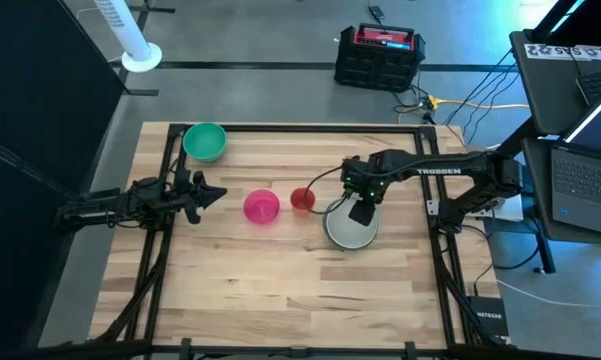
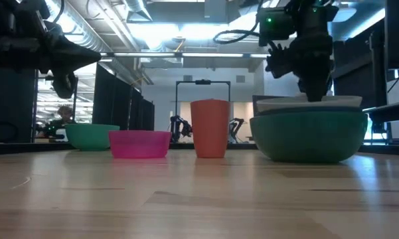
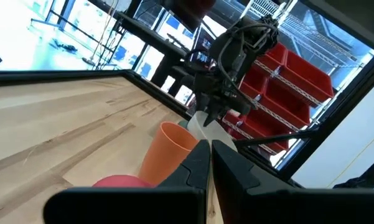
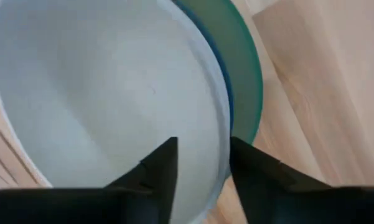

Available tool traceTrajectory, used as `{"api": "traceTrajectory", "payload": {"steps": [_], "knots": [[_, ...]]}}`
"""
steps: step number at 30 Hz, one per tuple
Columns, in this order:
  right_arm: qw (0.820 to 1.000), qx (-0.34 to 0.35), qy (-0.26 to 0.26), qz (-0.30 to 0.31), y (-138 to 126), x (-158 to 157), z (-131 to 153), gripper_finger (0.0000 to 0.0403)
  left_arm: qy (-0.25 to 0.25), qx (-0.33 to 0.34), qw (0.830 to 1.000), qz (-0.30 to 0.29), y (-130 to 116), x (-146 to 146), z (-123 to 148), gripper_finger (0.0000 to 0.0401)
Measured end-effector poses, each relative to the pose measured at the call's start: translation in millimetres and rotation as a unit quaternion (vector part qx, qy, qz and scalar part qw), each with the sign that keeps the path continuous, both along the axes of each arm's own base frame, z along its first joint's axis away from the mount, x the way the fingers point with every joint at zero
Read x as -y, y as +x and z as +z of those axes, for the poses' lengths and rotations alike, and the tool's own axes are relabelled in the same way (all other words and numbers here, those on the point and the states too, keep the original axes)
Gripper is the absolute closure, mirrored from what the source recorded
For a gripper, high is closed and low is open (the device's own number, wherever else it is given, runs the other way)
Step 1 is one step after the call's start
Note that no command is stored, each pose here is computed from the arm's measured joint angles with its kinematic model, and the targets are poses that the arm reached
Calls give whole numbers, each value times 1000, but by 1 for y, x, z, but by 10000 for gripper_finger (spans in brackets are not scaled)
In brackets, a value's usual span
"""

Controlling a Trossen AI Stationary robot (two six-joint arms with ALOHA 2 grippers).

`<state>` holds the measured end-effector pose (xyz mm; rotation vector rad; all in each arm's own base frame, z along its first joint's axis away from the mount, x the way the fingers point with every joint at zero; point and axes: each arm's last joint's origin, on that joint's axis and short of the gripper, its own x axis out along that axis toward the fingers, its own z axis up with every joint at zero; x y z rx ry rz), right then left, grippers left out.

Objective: Nest bowls inside each other
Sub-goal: Stack the white bowl on top of the blue bowl, then stack the light green bowl on top of the white bowl

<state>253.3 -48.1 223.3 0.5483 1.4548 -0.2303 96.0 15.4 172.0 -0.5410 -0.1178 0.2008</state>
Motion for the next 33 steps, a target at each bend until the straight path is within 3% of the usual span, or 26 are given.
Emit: {"api": "traceTrajectory", "payload": {"steps": [8,14,16,20,22,25,30,33], "knots": [[999,43,-29,12,5,2,24,200,-3,42,999,-1,-1,0,8,401],[995,85,-59,-15,2,3,56,194,72,82,994,30,-9,-3,38,401],[993,92,-72,-18,0,-5,59,194,93,40,994,52,-16,-5,58,399],[990,97,-100,-10,-4,-24,59,194,120,-132,979,103,-14,-14,80,368],[988,101,-114,-6,-7,-34,59,194,128,-220,959,124,-10,-21,89,350],[985,108,-133,-1,-11,-47,59,194,135,-349,916,143,-4,-31,103,323],[981,114,-157,6,-18,-68,51,194,129,-550,814,137,8,-54,123,279],[982,113,-154,4,-22,-81,38,194,110,-620,768,118,31,-79,107,272]]}}
